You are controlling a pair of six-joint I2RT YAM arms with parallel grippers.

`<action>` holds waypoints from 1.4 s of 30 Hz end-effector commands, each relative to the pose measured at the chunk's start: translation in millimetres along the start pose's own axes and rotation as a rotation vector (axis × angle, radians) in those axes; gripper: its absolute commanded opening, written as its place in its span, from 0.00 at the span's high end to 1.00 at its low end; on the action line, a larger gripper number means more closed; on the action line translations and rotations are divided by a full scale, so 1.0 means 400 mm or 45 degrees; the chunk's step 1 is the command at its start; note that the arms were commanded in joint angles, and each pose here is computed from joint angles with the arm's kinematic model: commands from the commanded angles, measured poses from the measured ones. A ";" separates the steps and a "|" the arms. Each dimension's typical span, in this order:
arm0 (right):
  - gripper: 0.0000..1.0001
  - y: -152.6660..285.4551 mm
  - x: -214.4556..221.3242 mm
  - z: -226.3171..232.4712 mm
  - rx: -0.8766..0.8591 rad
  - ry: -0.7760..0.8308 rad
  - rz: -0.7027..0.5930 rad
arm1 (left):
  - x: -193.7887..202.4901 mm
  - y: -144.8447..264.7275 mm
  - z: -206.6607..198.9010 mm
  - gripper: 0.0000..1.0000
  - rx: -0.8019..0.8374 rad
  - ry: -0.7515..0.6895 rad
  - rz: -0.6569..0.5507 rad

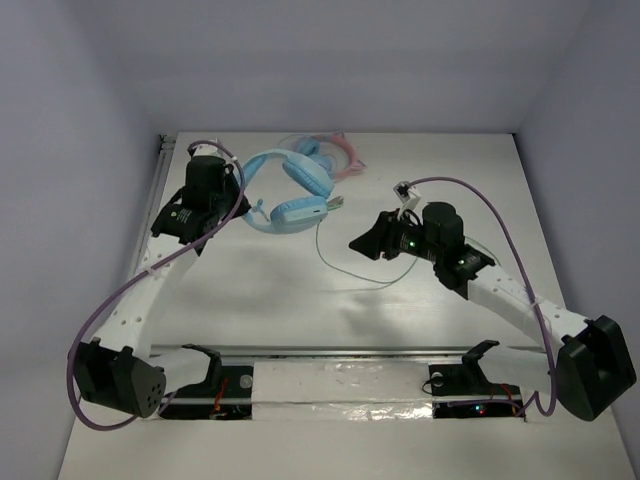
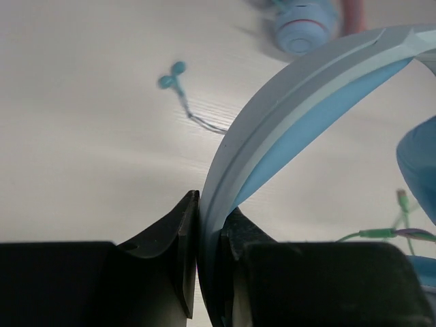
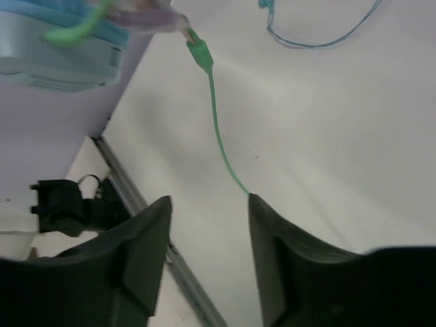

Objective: Wrap the headphones

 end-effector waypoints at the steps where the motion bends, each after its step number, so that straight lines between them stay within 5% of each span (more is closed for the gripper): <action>1: 0.38 0.005 -0.023 0.037 -0.147 0.102 -0.076 | -0.041 0.067 -0.067 1.00 0.243 -0.038 0.031; 7: 0.17 -0.004 -0.029 0.024 -0.124 0.171 -0.103 | -0.152 0.125 -0.127 1.00 0.412 -0.052 -0.067; 20: 0.21 -0.025 0.077 -0.011 -0.252 0.055 -0.029 | -0.300 0.223 -0.170 1.00 0.627 -0.060 -0.199; 34: 0.26 -0.026 0.134 -0.065 -0.119 -0.027 -0.042 | -0.392 0.310 -0.181 1.00 0.720 -0.016 -0.326; 42: 0.29 0.014 0.179 -0.099 0.064 -0.161 -0.051 | -0.457 0.270 -0.185 1.00 0.734 0.061 -0.380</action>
Point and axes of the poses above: each gripper's point midway between its finger pads, its own y axis back along the fingers, its own z axis along the line the jaws close on, x = y × z, the point moved 7 cm from there along y, back along the fingers, and after that the axes turned 3 degrees about y, right-handed, at the moved point
